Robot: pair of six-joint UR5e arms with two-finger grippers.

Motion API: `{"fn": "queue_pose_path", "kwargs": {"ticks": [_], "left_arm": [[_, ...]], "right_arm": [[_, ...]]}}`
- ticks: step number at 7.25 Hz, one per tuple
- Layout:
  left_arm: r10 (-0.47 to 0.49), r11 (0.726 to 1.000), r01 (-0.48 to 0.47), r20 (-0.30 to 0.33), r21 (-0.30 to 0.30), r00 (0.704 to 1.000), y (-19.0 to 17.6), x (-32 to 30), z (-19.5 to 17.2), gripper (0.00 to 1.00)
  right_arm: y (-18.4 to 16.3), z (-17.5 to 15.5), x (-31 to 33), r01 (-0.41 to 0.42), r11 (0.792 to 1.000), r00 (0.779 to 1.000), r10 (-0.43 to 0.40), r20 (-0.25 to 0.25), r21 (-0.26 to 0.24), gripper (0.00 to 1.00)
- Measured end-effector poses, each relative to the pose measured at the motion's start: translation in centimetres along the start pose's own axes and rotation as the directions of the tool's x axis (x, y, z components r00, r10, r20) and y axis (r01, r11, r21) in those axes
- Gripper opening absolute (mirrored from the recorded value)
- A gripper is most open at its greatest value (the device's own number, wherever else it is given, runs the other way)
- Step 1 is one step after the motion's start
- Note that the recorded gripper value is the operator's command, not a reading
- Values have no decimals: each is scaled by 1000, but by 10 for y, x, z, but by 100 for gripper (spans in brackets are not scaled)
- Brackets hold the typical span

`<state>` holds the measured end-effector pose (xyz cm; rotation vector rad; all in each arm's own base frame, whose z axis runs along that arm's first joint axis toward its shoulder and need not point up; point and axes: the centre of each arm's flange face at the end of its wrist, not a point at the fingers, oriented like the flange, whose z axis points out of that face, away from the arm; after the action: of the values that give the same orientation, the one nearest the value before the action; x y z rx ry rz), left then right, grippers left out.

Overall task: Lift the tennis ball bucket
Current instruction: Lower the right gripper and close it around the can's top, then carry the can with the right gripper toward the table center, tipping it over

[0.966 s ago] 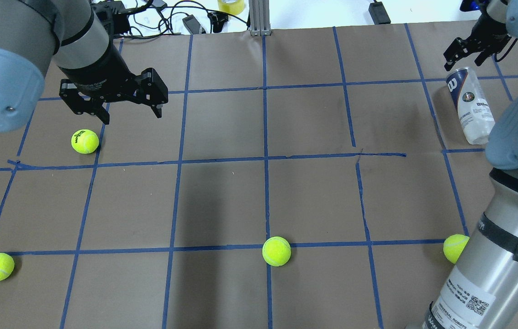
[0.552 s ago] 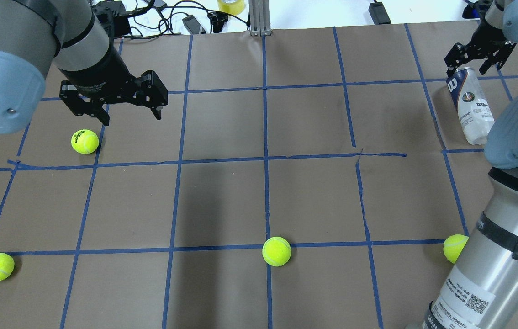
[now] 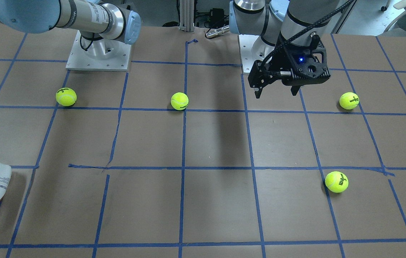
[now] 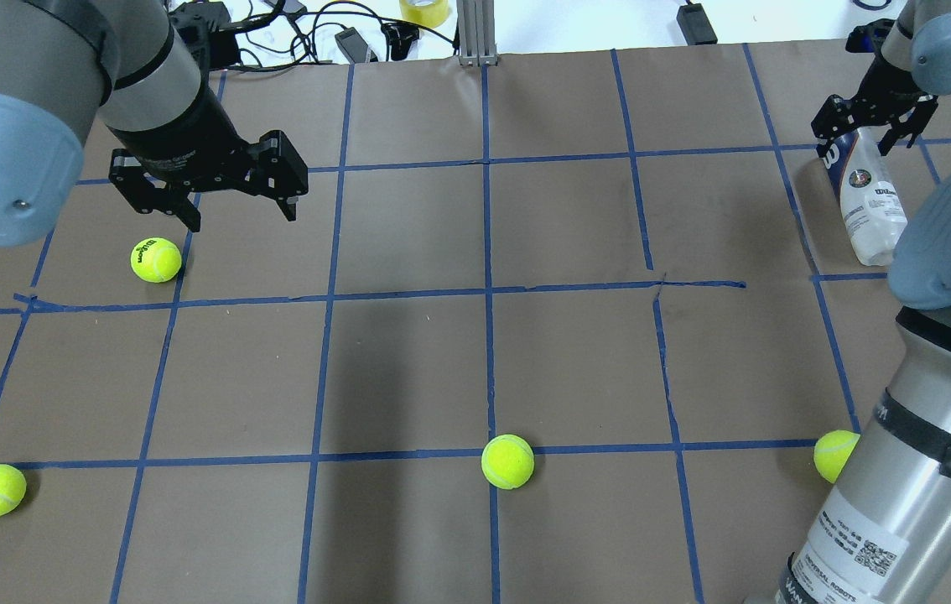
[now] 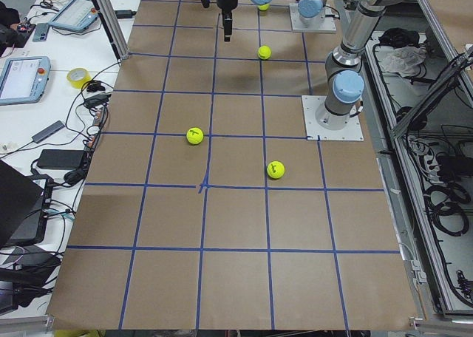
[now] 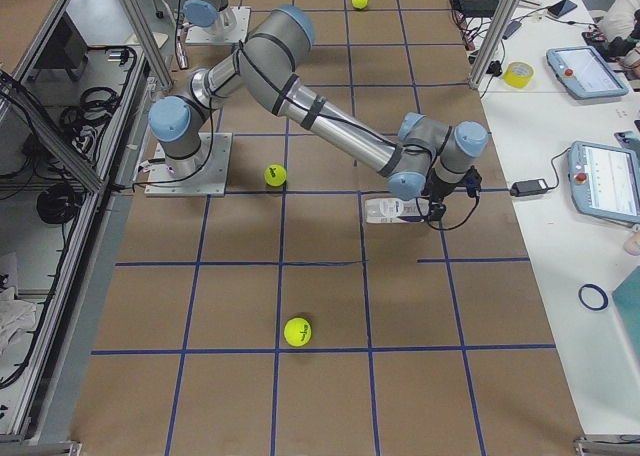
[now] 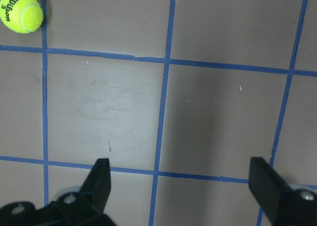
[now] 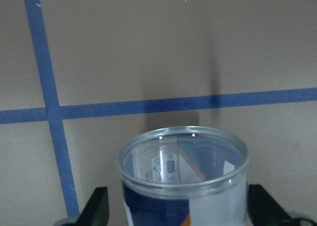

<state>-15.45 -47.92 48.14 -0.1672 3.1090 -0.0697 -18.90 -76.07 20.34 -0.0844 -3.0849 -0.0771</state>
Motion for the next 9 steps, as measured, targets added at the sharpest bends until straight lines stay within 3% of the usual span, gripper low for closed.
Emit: {"fn": "queue_pose_path", "kwargs": {"ticks": [2,5,8,9], "left_arm": [[-1,1000,1,-1,-2,1000,0,0,1,100],[-5,1000,5,-1,-8,1000,1,0,4,100],[-1,1000,1,0,-6,1000,1,0,4,100],[-1,1000,1,-3,12,1000,2,0,-3,100]], "right_arm": [[-2,4,0,27,999,1000,-26,-14,40,98],[-1,7,0,31,999,999,-31,-21,34,62],[2,-9,-3,35,998,999,-34,-17,43,59],[3,-30,-11,42,997,999,-41,-14,70,40]]}}
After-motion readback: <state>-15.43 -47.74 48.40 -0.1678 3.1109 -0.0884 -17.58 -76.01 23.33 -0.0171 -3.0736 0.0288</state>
